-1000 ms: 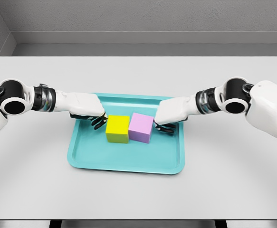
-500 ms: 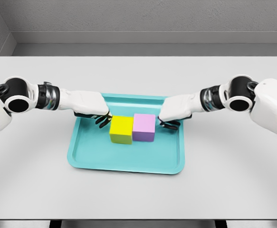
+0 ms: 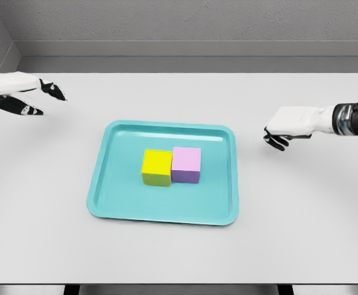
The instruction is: Push two cubes
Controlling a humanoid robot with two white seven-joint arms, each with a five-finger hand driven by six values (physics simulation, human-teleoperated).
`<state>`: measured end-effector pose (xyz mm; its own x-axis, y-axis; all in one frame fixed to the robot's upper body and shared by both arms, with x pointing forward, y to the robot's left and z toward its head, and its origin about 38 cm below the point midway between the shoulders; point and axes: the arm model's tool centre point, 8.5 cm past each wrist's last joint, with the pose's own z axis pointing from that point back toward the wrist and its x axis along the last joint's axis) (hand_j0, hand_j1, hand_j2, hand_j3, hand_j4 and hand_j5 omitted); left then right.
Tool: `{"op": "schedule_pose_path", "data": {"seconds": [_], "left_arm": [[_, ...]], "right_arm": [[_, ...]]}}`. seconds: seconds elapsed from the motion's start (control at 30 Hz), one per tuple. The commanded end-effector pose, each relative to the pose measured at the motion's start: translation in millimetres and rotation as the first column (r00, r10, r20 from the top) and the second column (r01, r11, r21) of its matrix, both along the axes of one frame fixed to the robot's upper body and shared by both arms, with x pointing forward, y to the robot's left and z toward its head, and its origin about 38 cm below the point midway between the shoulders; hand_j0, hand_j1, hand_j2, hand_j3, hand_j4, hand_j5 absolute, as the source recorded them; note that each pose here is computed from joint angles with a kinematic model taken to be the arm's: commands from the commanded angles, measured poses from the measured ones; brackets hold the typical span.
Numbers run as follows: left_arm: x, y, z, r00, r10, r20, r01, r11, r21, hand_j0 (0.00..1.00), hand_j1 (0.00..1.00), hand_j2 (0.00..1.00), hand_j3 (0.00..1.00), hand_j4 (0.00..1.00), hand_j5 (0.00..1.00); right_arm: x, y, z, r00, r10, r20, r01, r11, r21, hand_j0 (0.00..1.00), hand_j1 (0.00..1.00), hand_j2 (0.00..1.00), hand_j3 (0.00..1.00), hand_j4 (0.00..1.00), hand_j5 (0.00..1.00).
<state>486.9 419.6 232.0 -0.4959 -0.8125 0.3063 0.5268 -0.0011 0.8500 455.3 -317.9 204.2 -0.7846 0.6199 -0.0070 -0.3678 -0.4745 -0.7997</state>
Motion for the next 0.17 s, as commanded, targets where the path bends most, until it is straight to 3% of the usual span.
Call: {"op": "schedule_pose_path", "data": {"seconds": [0.0,0.07,0.13], "left_arm": [[0.6,37,0.7,0.991,0.132,-0.010,-0.132,0.988,-0.084,1.00,1.00,1.00,1.00,1.00,1.00],[1.4,35,-0.1,0.992,0.128,-0.011,-0.129,0.988,-0.088,1.00,1.00,1.00,1.00,1.00,1.00],[3.4,30,-1.8,0.993,0.119,-0.011,-0.119,0.988,-0.094,1.00,1.00,1.00,1.00,1.00,1.00]], "right_arm": [[6.1,-44,54.2,0.987,-0.110,0.119,0.105,0.993,0.043,1.00,1.00,1.00,1.00,1.00,1.00],[0.9,-70,67.0,0.975,-0.168,0.145,0.163,0.985,0.050,1.00,1.00,1.00,1.00,1.00,1.00],[0.5,-73,63.3,0.975,-0.178,0.136,0.173,0.984,0.050,1.00,1.00,1.00,1.00,1.00,1.00]]}}
